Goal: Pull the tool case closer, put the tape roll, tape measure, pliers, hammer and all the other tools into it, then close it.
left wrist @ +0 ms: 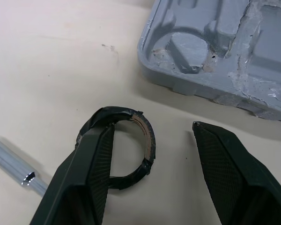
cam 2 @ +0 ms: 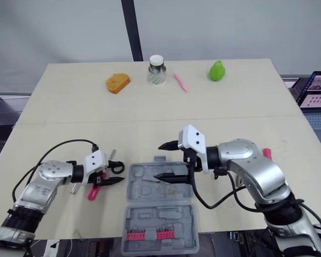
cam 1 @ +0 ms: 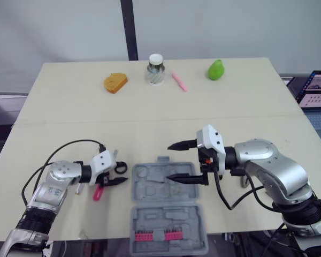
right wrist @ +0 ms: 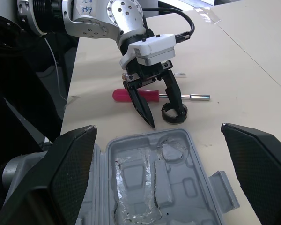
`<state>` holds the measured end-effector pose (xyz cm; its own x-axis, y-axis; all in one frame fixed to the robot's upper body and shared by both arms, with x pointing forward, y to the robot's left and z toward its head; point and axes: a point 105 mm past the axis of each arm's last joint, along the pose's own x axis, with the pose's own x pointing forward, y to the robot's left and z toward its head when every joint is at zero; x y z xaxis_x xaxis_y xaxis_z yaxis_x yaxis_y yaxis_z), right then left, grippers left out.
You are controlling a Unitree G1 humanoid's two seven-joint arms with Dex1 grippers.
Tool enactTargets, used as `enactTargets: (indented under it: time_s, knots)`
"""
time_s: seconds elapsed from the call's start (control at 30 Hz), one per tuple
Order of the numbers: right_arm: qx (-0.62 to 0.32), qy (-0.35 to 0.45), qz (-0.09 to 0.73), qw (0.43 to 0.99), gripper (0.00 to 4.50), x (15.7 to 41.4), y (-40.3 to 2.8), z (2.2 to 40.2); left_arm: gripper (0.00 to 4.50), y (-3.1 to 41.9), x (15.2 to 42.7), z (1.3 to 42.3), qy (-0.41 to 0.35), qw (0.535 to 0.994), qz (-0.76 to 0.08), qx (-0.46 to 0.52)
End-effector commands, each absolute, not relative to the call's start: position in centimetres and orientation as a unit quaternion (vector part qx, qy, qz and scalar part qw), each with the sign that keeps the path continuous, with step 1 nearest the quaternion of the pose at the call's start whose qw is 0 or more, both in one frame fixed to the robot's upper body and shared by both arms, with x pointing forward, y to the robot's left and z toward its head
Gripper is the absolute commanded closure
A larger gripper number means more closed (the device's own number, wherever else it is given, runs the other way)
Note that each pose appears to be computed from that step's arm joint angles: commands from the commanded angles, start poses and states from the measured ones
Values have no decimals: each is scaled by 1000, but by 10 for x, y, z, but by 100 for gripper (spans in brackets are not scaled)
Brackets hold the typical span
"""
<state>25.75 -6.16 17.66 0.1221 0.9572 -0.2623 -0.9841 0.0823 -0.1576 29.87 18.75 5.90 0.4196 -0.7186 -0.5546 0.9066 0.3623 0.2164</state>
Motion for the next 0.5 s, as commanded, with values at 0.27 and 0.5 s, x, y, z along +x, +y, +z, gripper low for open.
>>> enactTargets:
  time_s: [0.27, 0.5]
  knots:
    - [-152, 31, 672, 725, 0, 251, -56, 183, 166, 183, 298, 69, 169, 803, -510, 257]
    - [-151, 31, 671, 725, 0, 250, -56, 183, 166, 182, 296, 72, 170, 803, -511, 256]
